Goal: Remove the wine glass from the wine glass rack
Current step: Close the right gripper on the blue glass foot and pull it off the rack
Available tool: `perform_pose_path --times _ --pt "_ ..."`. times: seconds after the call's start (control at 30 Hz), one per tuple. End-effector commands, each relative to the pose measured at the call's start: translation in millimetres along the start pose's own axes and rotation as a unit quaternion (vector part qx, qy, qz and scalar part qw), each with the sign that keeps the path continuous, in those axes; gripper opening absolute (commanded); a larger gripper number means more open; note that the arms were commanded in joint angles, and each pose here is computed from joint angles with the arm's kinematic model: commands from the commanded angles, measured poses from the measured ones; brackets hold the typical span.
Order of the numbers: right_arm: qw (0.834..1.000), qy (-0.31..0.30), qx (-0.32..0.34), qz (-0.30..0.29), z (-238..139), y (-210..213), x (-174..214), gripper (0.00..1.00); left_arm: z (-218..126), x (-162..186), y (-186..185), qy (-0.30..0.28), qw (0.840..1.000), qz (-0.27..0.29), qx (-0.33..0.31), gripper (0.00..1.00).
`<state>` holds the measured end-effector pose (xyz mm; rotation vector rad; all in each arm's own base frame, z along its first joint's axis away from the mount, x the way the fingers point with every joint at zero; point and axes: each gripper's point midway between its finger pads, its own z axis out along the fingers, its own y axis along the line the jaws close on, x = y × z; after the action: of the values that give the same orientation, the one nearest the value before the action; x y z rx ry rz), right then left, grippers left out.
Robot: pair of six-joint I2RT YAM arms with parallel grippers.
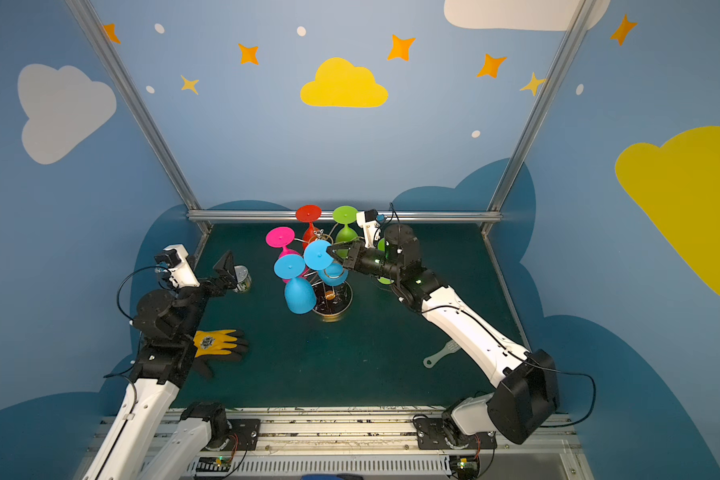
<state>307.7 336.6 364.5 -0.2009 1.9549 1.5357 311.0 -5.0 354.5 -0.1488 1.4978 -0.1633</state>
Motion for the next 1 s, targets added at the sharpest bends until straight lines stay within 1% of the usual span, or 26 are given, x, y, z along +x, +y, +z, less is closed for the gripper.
perform_pose_path --times 0.0,0.27,0.97 --pt "0.999 -0.029 -0.029 -0.028 -4 21 -17 0.00 -2 -5 1 -0.013 1.000 0.001 -0.001 0.99" --pt "0.999 -0.003 -0.028 -0.030 -7 20 -3 0.00 -2 -5 1 -0.012 1.000 0.001 -0.002 0.99" --pt "0.993 0.084 0.012 -0.078 -21 12 51 0.00 0 -3 2 -0.008 1.000 0.001 -0.002 0.99"
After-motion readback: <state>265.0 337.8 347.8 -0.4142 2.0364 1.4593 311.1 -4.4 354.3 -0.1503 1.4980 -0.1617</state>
